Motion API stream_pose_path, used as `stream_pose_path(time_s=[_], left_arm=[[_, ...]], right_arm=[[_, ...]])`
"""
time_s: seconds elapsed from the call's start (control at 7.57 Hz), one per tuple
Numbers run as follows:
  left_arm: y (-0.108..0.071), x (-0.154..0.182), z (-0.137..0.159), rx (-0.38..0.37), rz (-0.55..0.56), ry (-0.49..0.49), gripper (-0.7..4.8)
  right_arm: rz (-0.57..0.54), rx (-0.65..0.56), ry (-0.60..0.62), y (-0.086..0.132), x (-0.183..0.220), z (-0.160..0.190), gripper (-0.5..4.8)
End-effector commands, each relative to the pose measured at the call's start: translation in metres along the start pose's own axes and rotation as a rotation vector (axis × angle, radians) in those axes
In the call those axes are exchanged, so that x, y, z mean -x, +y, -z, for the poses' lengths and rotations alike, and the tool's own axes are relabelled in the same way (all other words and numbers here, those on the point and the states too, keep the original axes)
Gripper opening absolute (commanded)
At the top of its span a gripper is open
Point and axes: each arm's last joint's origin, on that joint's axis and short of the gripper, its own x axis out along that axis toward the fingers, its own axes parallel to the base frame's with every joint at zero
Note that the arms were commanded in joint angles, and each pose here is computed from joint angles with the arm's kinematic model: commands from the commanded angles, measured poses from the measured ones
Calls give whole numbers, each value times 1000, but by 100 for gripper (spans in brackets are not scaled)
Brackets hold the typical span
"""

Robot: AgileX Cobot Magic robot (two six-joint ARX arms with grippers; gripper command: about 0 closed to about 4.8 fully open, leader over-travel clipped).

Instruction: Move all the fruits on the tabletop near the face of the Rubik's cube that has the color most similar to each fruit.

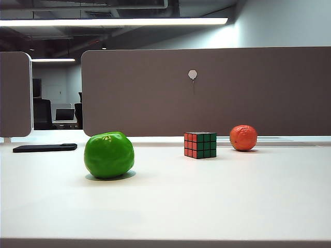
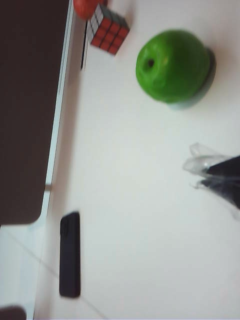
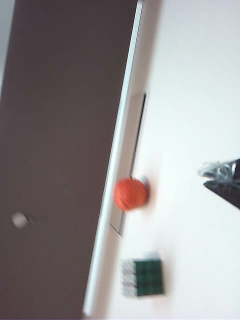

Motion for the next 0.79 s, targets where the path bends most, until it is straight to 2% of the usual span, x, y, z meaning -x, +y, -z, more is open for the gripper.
stream_pose_path(time_s=[0.13, 0.26, 0.4, 0.79], left_arm=[[2, 0, -2, -67, -61, -20, -5], [2, 0, -2, -69, -71, -21, -5], [4, 0, -3, -82, -146, -35, -5], [5, 0, -7, -61, -159, -81, -5]], right_arm=[[-75, 14, 23, 3, 0, 7, -1], [-80, 15, 23, 3, 0, 7, -1], [-72, 72, 5, 3, 0, 5, -1], [-72, 72, 5, 3, 0, 5, -1]])
